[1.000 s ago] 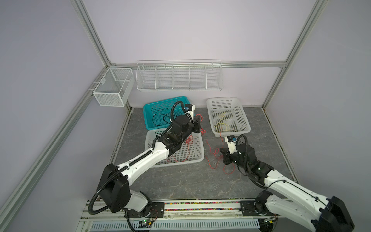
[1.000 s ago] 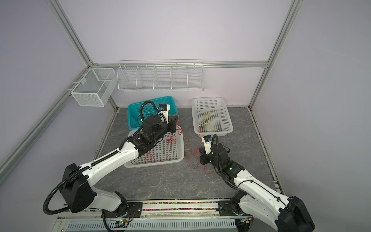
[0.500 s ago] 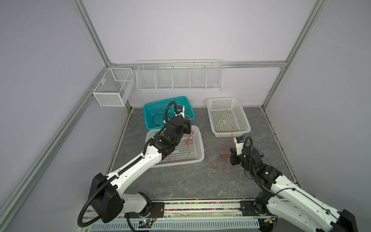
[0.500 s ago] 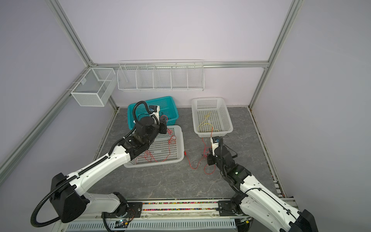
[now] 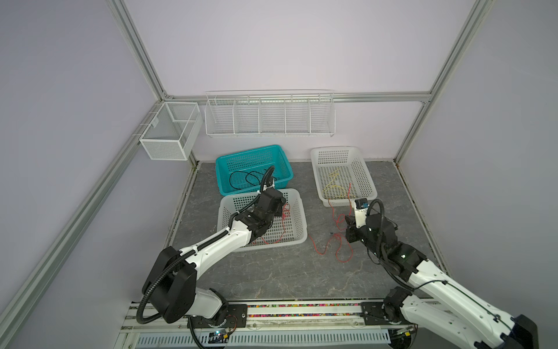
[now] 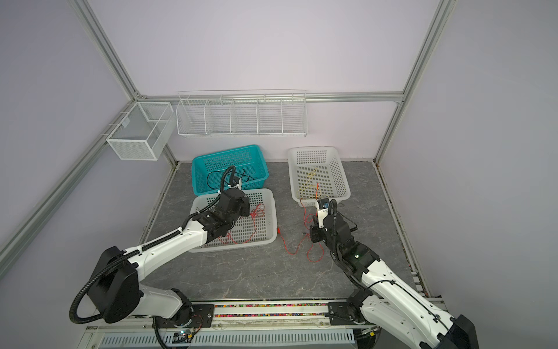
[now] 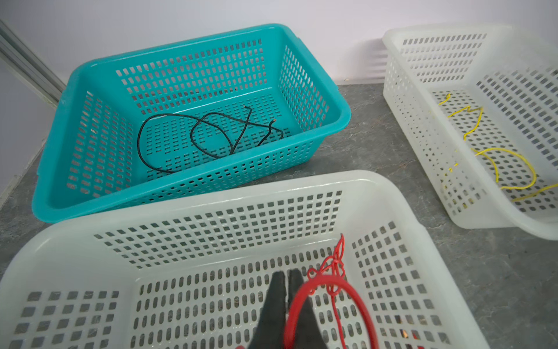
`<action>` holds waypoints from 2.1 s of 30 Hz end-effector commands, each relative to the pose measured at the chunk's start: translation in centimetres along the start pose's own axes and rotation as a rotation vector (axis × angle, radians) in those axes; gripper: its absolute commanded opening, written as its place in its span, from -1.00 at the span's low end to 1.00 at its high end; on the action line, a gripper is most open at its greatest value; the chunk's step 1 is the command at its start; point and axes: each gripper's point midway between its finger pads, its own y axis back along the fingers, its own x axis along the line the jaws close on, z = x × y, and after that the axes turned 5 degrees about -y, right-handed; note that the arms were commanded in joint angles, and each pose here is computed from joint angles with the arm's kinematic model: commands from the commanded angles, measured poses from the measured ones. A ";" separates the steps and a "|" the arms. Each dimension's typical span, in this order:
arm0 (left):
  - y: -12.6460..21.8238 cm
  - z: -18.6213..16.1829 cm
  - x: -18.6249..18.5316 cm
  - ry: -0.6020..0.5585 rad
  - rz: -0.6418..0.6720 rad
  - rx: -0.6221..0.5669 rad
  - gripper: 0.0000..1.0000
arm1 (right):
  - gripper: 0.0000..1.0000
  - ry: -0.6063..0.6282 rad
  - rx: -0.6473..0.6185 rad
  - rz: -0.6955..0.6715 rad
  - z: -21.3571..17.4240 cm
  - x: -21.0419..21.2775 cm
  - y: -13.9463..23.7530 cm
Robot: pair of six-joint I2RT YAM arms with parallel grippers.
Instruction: Untangle the cables
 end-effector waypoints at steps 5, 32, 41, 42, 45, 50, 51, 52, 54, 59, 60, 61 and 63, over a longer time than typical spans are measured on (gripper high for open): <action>-0.8 -2.9 1.4 0.054 0.064 0.040 -0.43 | -0.87 0.036 0.012 0.095 1.2 2.1 -0.2; 8.2 3.1 2.0 0.127 -0.191 -0.337 0.99 | -0.87 0.100 0.046 0.467 5.6 14.3 -4.0; 10.6 3.7 3.2 0.167 -0.201 -0.402 0.99 | -0.87 0.152 0.152 0.589 2.8 21.0 -7.8; 10.7 3.6 3.3 0.169 -0.201 -0.406 0.99 | -0.87 0.143 0.165 0.594 2.4 21.5 -8.4; 10.7 3.5 3.2 0.164 -0.206 -0.408 0.99 | -0.86 0.097 0.202 0.602 1.2 22.3 -10.1; 10.2 3.1 2.8 0.137 -0.213 -0.389 0.99 | -0.75 0.061 0.288 0.566 -1.2 22.7 -13.0; 10.2 3.1 2.7 0.133 -0.213 -0.387 0.99 | -0.72 0.058 0.297 0.558 -1.3 22.7 -13.4; 10.2 3.1 2.7 0.130 -0.213 -0.387 0.99 | -0.67 0.058 0.303 0.551 -1.5 22.7 -13.5; 10.2 3.1 2.8 0.126 -0.209 -0.387 0.99 | -0.51 0.060 0.297 0.533 -1.4 22.4 -13.6; 9.7 3.2 2.6 0.118 -0.200 -0.378 0.99 | -0.04 0.099 0.254 0.487 0.2 21.5 -13.1; 9.5 3.1 2.5 0.115 -0.201 -0.370 0.99 | 0.02 0.111 0.243 0.470 0.5 21.2 -12.8; 9.2 3.1 2.3 0.113 -0.201 -0.360 0.99 | 0.08 0.121 0.231 0.452 0.9 20.8 -12.5; 8.8 3.0 2.0 0.108 -0.205 -0.341 0.99 | 0.17 0.141 0.207 0.414 1.8 19.9 -11.8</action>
